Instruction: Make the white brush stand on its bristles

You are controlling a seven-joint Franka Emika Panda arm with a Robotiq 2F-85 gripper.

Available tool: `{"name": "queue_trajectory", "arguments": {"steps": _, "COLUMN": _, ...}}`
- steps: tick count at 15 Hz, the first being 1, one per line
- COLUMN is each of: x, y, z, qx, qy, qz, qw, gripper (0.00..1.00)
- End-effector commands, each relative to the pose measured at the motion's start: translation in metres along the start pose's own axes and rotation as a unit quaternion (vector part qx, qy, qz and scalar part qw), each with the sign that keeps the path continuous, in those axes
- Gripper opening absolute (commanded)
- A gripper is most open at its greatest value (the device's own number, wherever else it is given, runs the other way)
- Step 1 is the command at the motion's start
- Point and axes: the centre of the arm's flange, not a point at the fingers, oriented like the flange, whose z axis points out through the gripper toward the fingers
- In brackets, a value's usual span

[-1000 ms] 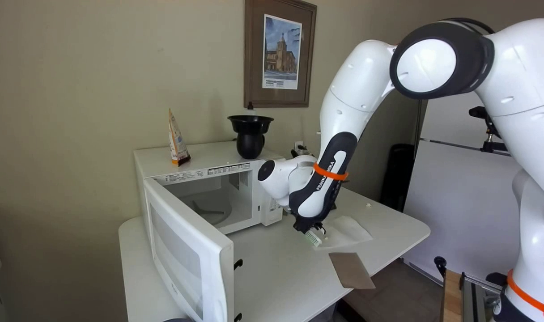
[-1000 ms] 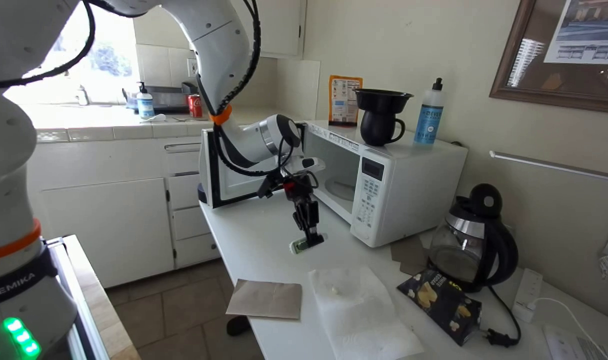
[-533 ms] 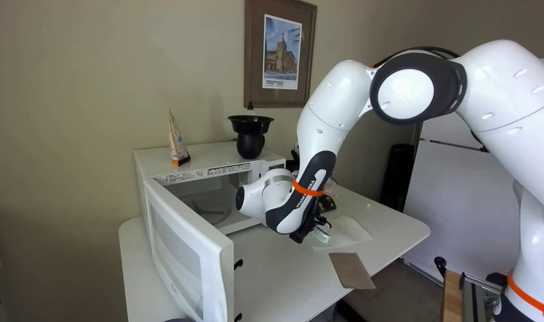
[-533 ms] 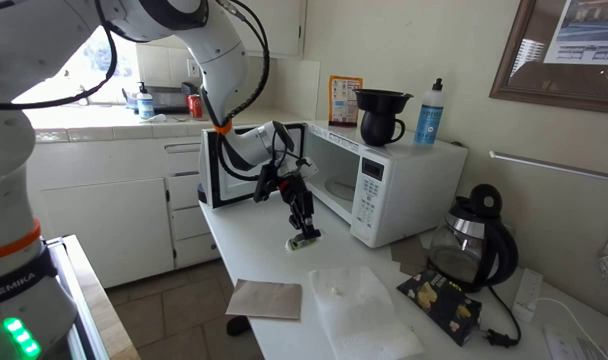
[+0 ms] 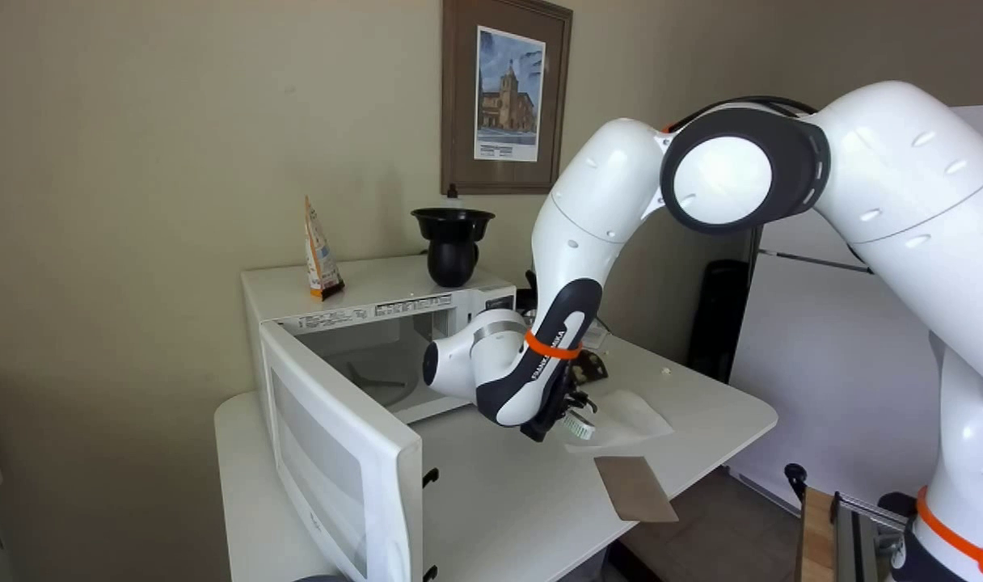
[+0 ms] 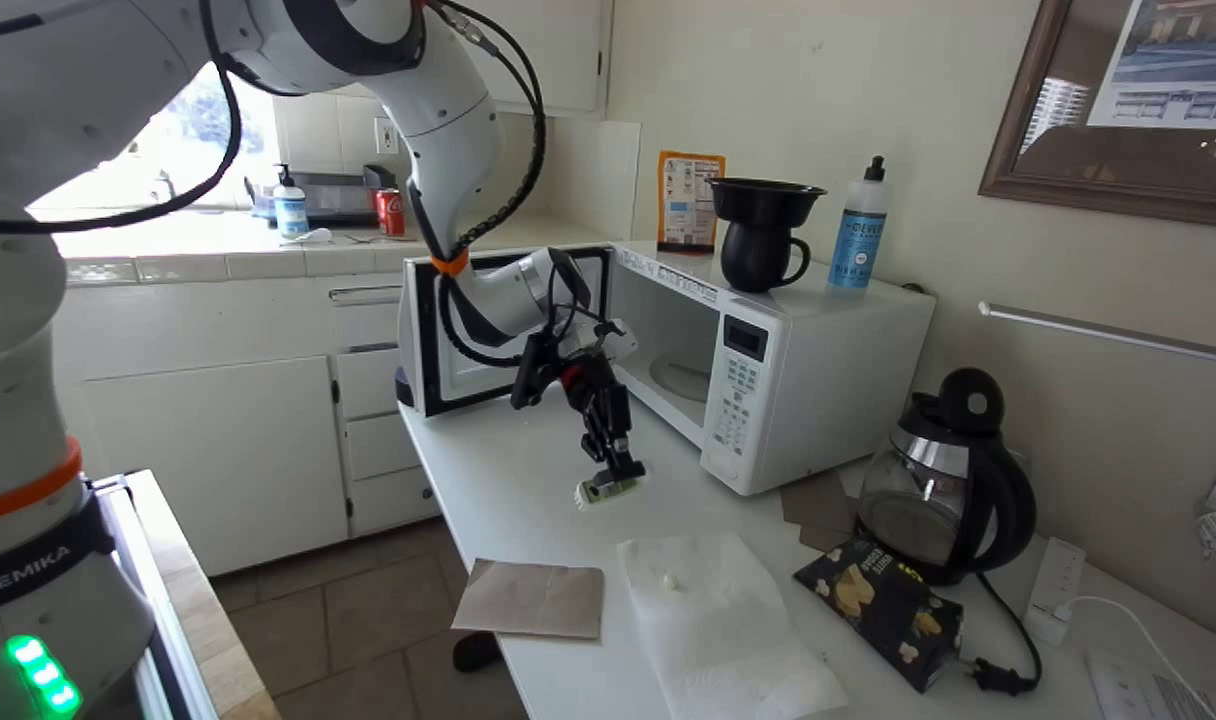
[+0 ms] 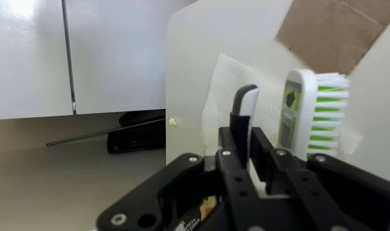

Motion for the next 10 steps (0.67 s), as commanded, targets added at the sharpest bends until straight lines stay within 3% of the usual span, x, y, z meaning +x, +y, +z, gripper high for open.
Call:
{"name": "queue_trajectory", "arguments": {"steps": 1, "x": 0.005, "y": -0.004, "z": -0.01, "qx": -0.012, "qy": 0.026, "qz": 0.002, "qw": 0.9996, "gripper": 0.05}}
{"name": "queue_trajectory", "arguments": {"steps": 6, "x": 0.013, "y": -0.023, "z": -0.023, "qx": -0.034, "qy": 0.043, "qz": -0.01, "qw": 0.9985, "gripper": 0.05}}
{"name": "queue_trajectory", "arguments": {"steps": 10, "x": 0.018, "y": -0.037, "z": -0.024, "qx": -0.077, "qy": 0.031, "qz": -0.011, "qw": 0.9965, "gripper": 0.05}}
